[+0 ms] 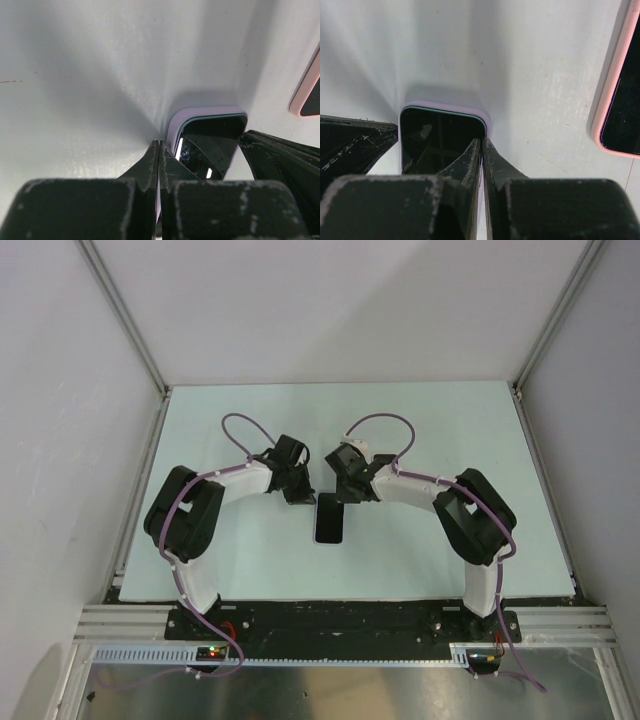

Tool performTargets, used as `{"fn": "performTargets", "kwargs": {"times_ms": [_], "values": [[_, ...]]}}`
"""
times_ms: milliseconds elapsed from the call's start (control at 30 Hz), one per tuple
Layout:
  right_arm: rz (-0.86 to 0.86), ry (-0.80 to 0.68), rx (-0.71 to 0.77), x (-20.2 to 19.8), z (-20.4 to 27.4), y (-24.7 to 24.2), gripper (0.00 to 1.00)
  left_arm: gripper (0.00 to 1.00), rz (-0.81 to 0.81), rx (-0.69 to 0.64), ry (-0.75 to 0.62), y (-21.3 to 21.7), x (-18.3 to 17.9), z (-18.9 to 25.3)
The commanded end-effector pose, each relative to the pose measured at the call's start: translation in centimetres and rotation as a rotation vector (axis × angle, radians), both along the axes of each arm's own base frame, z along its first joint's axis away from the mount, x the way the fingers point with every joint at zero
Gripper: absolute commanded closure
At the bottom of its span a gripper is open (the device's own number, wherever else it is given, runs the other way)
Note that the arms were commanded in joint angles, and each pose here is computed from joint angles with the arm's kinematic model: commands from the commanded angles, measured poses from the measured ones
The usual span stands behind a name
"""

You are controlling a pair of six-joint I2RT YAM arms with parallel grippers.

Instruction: Put the phone into the phone case

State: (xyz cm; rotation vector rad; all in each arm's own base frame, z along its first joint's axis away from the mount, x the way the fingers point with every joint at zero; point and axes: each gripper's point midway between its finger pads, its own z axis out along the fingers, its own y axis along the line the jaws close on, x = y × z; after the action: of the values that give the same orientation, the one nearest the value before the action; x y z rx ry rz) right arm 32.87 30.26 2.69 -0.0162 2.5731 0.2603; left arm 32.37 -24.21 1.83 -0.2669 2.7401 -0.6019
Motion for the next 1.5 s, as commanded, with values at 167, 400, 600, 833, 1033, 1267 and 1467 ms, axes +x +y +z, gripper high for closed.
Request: {"fn": "performTargets", "kwargs": {"times_ms": [167,400,600,833,1033,1267,1467], "values": [[0.052,0.041,-0.026,0.1,0.2,-1.2,0.77,0.99,-0.029,-0.044,-0.104,-0.9,1.2,4.1],[0.057,-0.038,0.037,2.6,3.2,-1.1,0.75,0.98,0.012,-0.011,-0.152,1.3,-0.8,5.5],[0.077,-0.07,0.05,3.9,4.5,-0.2,0.75,0.98,0.02,0.007,-0.15,2.5,-4.9,4.9],[0.088,-0.081,0.031,6.4,4.1,1.1,0.75,0.99,-0.016,-0.005,-0.108,0.9,-10.6,3.6],[0.082,-0.034,-0.011,6.8,1.8,1.2,0.76,1.0,-0.033,-0.007,-0.106,-0.6,-12.2,3.1],[0.084,0.026,-0.037,5.3,-0.6,0.2,0.78,1.0,-0.03,-0.034,-0.075,-1.8,-12.5,1.7],[0.081,0.059,-0.024,2.9,-1.0,-1.1,0.8,1.0,-0.01,-0.024,-0.069,-1.5,-12.1,1.1]]}}
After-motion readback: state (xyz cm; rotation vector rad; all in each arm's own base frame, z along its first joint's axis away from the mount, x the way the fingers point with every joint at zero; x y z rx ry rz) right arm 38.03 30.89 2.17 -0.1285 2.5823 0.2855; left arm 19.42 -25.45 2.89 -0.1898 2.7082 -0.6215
